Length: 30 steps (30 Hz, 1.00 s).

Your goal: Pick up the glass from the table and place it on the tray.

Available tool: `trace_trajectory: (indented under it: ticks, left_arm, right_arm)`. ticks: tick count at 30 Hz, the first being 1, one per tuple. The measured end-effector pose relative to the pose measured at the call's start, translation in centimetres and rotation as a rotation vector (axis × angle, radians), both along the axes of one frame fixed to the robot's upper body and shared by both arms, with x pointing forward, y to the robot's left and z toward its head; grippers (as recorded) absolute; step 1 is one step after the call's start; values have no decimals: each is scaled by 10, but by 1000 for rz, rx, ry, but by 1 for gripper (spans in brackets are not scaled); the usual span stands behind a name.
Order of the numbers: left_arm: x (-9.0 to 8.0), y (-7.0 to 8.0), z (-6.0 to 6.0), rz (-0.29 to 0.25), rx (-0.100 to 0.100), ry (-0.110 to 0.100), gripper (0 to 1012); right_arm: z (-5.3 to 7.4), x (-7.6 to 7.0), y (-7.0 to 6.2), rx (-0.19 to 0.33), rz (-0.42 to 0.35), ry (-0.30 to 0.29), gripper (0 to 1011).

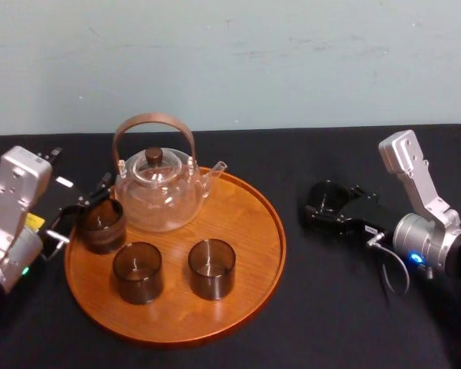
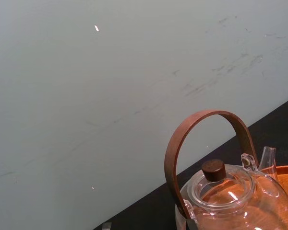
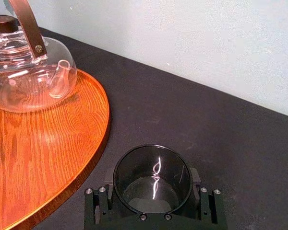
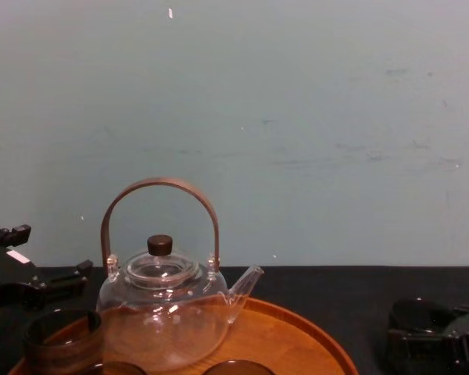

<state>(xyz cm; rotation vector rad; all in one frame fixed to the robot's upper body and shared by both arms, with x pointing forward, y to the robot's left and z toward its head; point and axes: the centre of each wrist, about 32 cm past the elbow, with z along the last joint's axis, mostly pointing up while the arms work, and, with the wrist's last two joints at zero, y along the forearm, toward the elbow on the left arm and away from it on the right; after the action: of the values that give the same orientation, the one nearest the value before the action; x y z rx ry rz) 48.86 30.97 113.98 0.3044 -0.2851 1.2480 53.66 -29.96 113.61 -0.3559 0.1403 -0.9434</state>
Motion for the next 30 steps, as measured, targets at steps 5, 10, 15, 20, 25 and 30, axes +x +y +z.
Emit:
trace_trajectory:
  ticks: [5,10,15,20,25,30]
  left_arm:
    - [0,0,0,0,0,0,1001]
    - [0,0,0,0,0,0,1001]
    - [0,0,0,0,0,0,1001]
    - [0,0,0,0,0,0,1001]
    - [0,0,0,0,0,0,1001]
    - [0,0,0,0,0,0,1001]
  right_arm:
    - [0,0,0,2,1,-1,905]
    - [9,-4,-4,22,30,-21,905]
    - [20,-4,-5,38,69,-50,905]
    - [34,-2,-1,47,125,-89,904]
    - [42,2,6,52,163,-117,904]
    - [47,8,19,64,209,-139,905]
